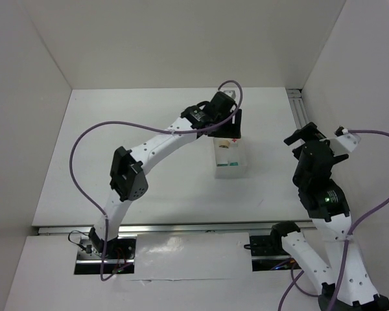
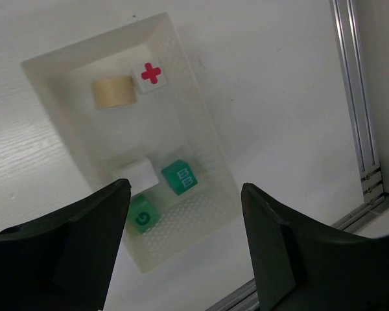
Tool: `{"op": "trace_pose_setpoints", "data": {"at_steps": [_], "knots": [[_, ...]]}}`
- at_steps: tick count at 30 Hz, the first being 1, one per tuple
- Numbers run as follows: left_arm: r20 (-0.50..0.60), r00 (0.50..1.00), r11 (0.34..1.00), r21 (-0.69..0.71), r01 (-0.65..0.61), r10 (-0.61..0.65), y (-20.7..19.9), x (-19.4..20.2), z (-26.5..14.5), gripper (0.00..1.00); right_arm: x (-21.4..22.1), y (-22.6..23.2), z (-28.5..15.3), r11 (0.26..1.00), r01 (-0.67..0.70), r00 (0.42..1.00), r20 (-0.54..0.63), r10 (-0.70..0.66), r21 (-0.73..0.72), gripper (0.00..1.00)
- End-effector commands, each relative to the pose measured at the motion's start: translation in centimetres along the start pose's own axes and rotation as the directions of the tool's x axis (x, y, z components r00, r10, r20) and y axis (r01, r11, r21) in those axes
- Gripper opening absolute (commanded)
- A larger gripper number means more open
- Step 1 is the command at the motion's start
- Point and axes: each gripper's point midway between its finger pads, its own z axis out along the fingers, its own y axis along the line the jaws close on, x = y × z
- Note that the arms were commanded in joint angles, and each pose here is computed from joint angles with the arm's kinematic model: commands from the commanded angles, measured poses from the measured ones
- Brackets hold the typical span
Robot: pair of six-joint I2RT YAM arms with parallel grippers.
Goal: Build the wood block tower
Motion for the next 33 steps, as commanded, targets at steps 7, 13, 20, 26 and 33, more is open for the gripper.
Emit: {"op": "trace_pose_setpoints", "data": {"at_steps": [7, 13, 20, 26, 33], "knots": [[-0.017, 0.999, 0.992, 0.114, 0.050, -0.048, -3.0, -0.8, 1.9, 0.82, 0.1, -0.4, 1.1, 0.993, 0.088, 0.996, -0.016, -0.087, 0.075, 1.00], [-0.038, 0.998, 0.991, 0.123, 0.050, -0.046, -3.0, -0.1, 3.0, 0.82, 0.7, 0.2, 1.4, 0.995, 0.087, 0.996, -0.031, -0.085, 0.049, 1.00], [-0.039, 0.998, 0.986, 0.157, 0.060, -0.055, -5.0, 0.6, 4.4, 0.82, 1.3, 0.6, 1.7, 0.994, 0.099, 0.994, -0.053, -0.097, 0.040, 1.00], [0.040, 0.997, 0.997, 0.039, 0.064, -0.065, -4.0, 0.6, 6.9, 0.81, 1.7, 1.1, 1.6, 0.996, 0.089, 0.994, -0.070, -0.087, 0.013, 1.00], [0.062, 0.997, 0.999, -0.021, 0.045, -0.043, -3.8, 2.1, 9.2, 0.81, 1.5, 1.5, 1.4, 0.997, 0.075, 0.995, -0.070, -0.075, -0.013, 1.00]]}}
